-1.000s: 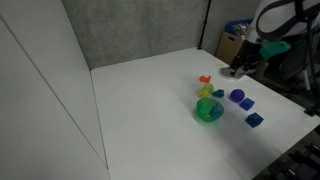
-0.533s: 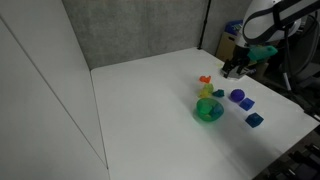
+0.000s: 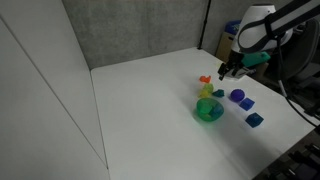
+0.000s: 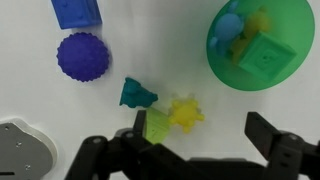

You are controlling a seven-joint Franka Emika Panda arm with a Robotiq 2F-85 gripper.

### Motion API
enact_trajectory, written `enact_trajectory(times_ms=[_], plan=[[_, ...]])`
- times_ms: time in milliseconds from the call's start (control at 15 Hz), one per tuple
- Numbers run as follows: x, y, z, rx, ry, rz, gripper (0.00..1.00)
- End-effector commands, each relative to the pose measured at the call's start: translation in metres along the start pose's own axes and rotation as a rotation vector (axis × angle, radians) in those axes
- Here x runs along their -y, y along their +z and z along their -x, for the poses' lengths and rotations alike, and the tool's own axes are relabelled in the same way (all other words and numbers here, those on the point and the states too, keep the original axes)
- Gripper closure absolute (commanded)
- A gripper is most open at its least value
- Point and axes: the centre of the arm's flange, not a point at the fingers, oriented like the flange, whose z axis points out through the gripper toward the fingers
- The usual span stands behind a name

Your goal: Put the round yellow toy in the bowl

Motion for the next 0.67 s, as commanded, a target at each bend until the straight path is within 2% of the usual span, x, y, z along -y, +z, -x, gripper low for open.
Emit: enact_trajectory(times_ms=[0,600], plan=[[0.008,0.028,-0.024,-0.03,0.041,0.003,0.0],[0.021,0.082,-0.072,-0.021,0.13,0.011,0.0]])
